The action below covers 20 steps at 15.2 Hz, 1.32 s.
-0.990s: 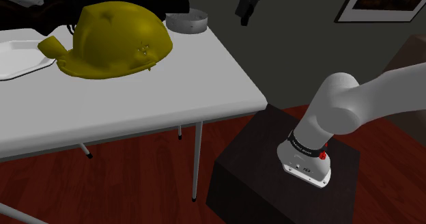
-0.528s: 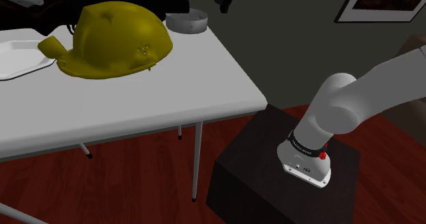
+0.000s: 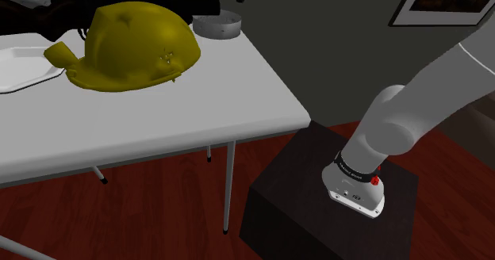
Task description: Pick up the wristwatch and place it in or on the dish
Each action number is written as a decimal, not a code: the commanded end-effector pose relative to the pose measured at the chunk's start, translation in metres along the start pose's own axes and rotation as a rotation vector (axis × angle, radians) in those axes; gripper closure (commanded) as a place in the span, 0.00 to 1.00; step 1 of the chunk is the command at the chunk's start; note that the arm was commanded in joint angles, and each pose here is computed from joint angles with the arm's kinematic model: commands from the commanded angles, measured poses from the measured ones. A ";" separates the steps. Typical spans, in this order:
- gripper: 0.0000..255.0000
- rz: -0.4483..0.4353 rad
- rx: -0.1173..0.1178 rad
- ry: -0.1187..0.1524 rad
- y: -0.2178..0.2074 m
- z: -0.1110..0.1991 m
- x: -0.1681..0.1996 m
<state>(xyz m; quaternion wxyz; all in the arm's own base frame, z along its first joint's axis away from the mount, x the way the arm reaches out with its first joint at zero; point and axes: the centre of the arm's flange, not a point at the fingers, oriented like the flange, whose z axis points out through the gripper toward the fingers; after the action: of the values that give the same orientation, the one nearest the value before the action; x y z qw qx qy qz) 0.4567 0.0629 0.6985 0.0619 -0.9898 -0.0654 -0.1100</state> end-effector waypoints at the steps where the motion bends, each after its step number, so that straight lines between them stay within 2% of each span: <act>1: 1.00 0.000 0.000 0.000 0.015 0.006 0.024; 11: 1.00 0.000 0.000 0.000 0.076 0.021 0.137; 20: 1.00 0.000 0.000 0.000 0.081 0.067 0.126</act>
<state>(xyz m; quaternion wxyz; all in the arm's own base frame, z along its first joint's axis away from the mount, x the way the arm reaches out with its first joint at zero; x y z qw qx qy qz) 0.6033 0.0067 0.6595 0.0617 -0.9899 -0.0656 -0.1099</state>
